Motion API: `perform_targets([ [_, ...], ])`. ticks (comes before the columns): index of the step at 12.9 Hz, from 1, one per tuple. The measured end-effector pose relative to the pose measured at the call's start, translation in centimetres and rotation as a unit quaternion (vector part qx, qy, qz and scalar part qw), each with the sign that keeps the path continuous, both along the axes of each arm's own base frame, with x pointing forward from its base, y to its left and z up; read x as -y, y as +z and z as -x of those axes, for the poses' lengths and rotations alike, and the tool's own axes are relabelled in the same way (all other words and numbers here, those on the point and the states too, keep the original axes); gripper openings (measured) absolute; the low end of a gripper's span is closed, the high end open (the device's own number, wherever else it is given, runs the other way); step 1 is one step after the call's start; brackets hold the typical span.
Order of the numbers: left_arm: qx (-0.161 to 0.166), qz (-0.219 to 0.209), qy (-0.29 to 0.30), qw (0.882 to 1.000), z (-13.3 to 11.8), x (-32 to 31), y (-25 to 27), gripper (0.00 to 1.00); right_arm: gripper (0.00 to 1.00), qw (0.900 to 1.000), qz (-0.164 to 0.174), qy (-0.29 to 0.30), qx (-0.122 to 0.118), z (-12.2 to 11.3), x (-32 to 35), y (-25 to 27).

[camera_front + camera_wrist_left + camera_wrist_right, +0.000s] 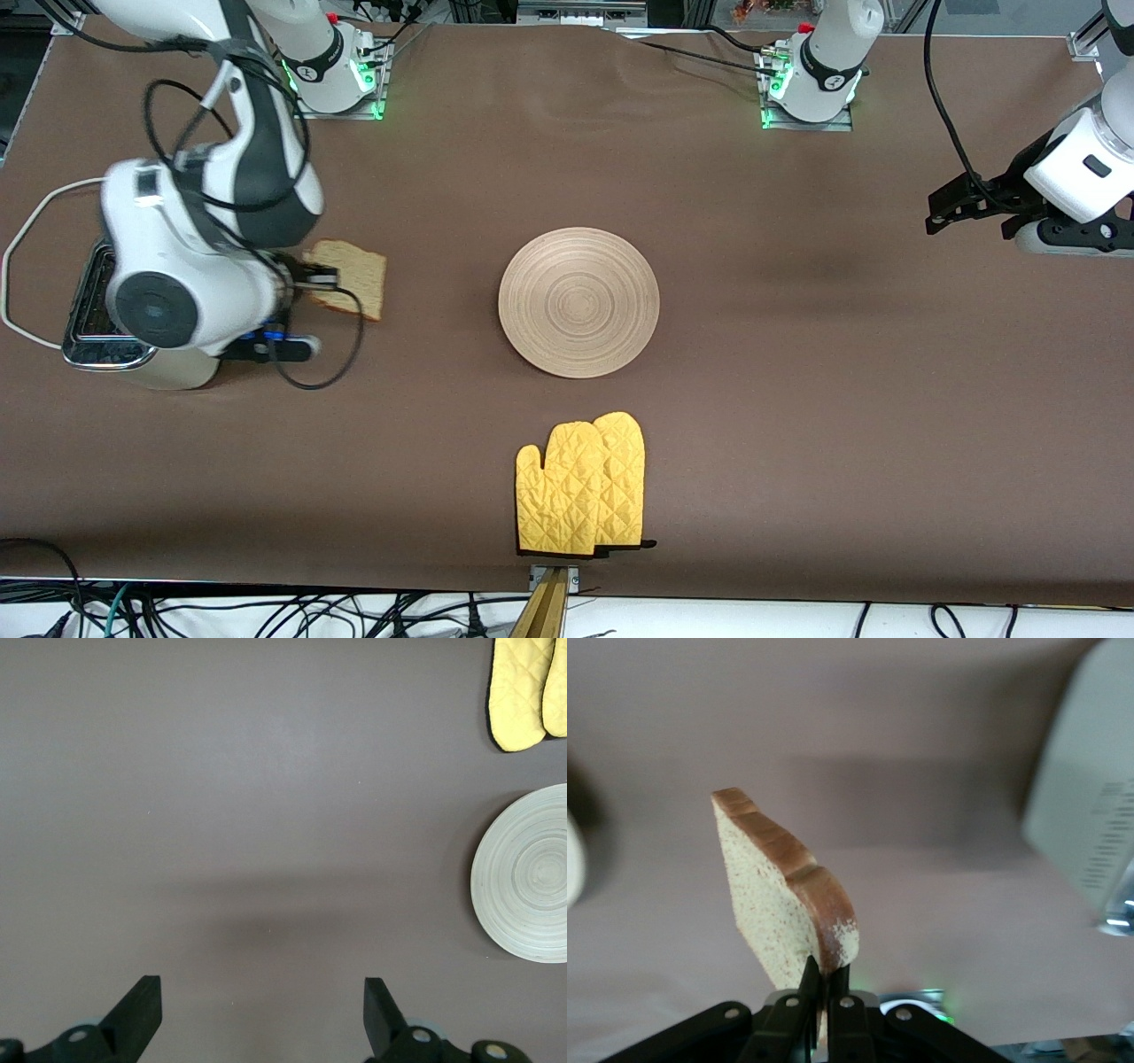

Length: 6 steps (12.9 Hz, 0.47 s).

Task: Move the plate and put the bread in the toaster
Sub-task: 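Lift the bread and carry it to the toaster with the right gripper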

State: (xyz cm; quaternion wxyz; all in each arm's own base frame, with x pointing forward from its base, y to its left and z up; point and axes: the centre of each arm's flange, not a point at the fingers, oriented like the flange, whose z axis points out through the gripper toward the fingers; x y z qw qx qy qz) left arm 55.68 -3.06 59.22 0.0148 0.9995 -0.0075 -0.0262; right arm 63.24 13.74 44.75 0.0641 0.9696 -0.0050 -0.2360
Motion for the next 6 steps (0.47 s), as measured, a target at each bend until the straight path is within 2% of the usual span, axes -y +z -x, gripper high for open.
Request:
perform_targets([
  [3,0.0,0.0,0.0,1.0,0.0,0.0,0.0,1.0,0.06,1.0,0.019,-0.002,-0.023,0.4,7.8,2.3],
  [6,0.0,0.0,0.0,1.0,0.0,0.0,0.0,1.0,0.06,0.997,0.061,0.014,-0.034,0.6,12.8,3.4],
])
